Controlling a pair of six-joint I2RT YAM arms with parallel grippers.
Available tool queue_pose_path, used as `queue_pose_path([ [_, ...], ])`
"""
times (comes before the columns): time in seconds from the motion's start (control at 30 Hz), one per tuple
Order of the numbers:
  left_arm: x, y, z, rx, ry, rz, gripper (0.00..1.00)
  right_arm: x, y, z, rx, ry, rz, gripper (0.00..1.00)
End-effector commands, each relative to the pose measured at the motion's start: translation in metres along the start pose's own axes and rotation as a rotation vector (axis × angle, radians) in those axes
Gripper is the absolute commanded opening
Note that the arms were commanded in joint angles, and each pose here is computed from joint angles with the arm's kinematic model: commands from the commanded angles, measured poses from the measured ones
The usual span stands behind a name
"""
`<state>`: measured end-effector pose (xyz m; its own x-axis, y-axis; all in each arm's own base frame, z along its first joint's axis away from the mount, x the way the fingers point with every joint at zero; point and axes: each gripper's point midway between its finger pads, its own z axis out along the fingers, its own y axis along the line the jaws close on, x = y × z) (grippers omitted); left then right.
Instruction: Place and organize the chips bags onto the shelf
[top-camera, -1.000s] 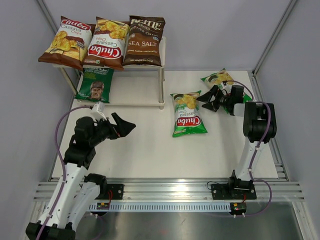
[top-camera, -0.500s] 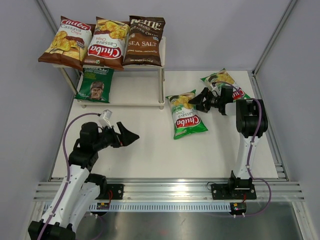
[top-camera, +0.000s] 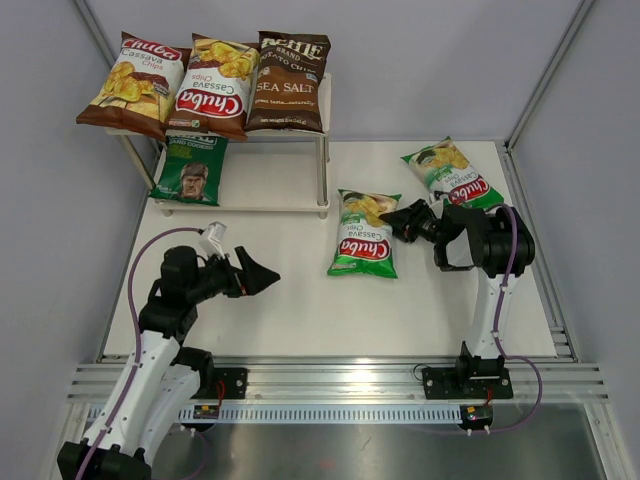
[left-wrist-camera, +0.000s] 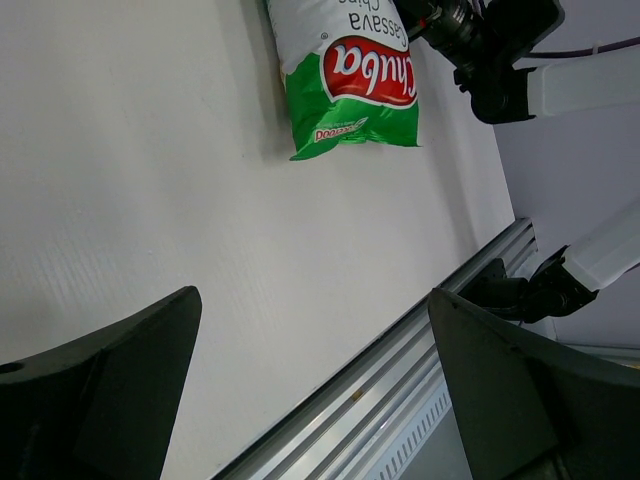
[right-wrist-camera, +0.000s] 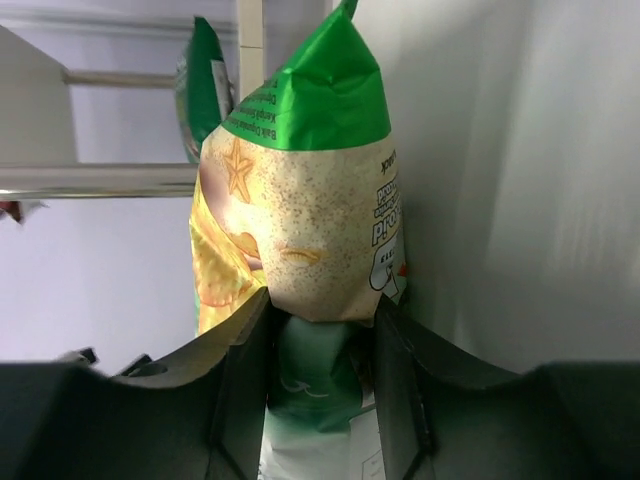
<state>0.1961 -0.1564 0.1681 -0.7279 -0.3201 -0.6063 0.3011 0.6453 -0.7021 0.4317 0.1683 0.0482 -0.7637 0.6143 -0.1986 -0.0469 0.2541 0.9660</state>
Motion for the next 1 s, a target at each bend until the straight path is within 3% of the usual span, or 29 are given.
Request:
queue_pose_path([
  [0.0,-0.002,-0.007,0.0,0.042,-0.01,0.03,0.99,-0.015,0.042,-0.006,-0.175,-0.141,-0.024,0.22],
  [0.13,-0.003,-0.004,0.005,0.04,-0.027,0.002,0.99,-0.019,0.052,-0.02,-0.186,-0.238,0.032,0.11],
  [0.4,-0.002,-0.001,0.026,0.05,-0.057,-0.094,0.99,-0.028,0.109,-0.048,-0.257,-0.373,-0.012,0.09],
  [0.53,-0.016,-0.018,0.038,0.163,-0.16,-0.14,0.99,-0.027,0.125,-0.058,-0.285,-0.418,0.041,0.09],
  [0.97,-0.045,-0.055,0.063,0.306,-0.344,-0.251,0.99,-0.005,0.207,-0.089,-0.455,-0.512,0.079,0.08],
])
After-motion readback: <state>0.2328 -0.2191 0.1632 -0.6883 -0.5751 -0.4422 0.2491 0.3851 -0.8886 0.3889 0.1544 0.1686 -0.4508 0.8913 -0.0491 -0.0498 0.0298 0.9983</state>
